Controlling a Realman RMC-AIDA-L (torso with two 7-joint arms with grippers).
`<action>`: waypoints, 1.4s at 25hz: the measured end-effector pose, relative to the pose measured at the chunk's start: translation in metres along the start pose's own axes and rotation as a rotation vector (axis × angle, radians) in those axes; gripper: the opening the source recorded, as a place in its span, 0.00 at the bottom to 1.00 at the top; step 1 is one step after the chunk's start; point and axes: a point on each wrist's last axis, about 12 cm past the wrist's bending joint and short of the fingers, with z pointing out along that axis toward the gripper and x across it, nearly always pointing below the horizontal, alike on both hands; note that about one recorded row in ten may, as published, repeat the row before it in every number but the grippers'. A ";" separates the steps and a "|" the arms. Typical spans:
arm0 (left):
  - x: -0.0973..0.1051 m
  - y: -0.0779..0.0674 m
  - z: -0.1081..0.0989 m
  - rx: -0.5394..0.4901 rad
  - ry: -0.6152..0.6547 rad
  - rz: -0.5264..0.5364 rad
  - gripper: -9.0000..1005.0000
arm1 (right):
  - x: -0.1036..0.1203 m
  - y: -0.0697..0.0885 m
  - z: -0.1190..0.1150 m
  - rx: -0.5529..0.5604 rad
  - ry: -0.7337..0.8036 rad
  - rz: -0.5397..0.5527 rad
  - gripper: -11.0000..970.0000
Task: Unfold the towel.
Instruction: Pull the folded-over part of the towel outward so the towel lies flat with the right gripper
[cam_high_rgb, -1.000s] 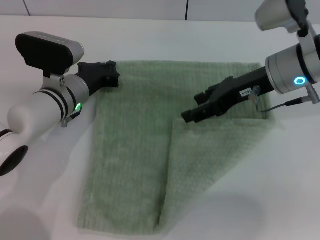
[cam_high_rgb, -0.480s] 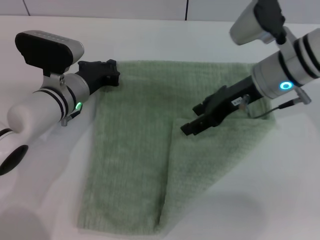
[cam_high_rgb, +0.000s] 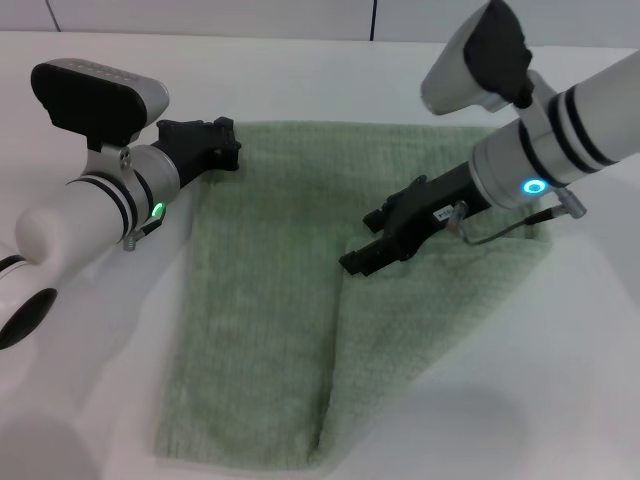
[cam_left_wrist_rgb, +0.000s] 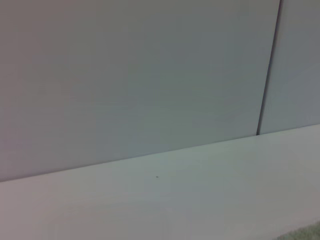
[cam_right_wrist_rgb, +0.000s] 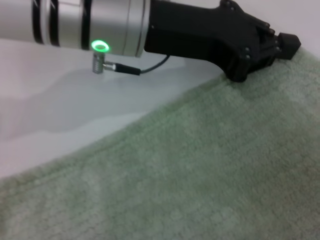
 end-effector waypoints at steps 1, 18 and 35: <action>0.000 0.000 0.000 0.000 0.000 0.000 0.01 | 0.000 0.000 0.000 0.000 0.000 0.000 0.78; 0.000 0.000 0.000 0.000 0.000 0.000 0.01 | -0.001 0.000 0.011 0.030 0.022 -0.003 0.77; 0.001 0.000 0.000 -0.002 0.004 0.000 0.01 | 0.000 0.001 0.013 0.031 0.035 -0.010 0.65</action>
